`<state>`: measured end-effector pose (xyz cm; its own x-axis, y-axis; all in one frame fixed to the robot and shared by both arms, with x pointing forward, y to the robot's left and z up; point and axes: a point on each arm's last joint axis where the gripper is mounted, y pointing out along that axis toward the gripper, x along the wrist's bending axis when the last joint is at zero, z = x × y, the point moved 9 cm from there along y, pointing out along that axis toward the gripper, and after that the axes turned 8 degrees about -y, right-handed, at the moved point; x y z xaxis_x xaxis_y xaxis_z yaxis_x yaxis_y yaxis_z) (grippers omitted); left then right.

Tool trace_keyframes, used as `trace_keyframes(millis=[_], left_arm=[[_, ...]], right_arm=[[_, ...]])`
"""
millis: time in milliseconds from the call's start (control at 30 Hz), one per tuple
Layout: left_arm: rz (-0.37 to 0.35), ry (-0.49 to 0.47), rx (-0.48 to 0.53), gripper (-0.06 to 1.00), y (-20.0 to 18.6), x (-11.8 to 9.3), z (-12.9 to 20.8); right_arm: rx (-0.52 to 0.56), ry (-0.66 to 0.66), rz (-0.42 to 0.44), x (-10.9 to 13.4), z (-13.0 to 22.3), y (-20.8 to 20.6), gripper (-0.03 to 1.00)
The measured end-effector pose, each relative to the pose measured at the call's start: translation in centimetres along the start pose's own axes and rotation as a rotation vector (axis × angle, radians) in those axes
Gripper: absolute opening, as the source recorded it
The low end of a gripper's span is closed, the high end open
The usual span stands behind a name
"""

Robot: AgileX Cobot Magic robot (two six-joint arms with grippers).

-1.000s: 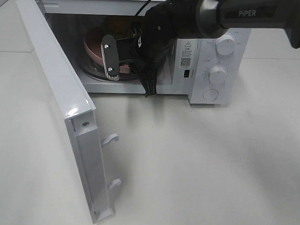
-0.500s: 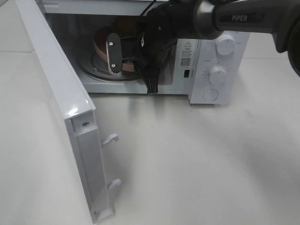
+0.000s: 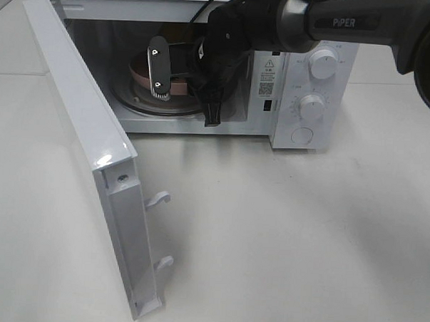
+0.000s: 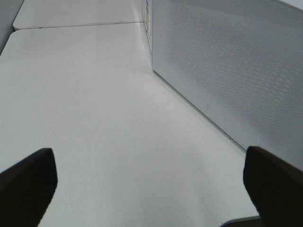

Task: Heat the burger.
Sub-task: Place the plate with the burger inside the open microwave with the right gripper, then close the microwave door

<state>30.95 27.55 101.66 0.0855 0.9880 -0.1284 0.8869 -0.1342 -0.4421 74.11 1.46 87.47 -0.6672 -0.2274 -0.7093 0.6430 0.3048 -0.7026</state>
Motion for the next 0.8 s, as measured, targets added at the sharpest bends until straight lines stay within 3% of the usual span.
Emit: trace_keyframes(millis=[333,800], left_arm=[[0.0,0.0,0.0,0.99,0.0,0.0,0.0],[0.0,0.0,0.0,0.99,0.0,0.0,0.0]], right_arm=[[-0.001,-0.014,-0.037,0.9,-1.2,-0.1,0.3],[0.003,0.063,-0.07,1.5,-2.2,-0.7,0.31]])
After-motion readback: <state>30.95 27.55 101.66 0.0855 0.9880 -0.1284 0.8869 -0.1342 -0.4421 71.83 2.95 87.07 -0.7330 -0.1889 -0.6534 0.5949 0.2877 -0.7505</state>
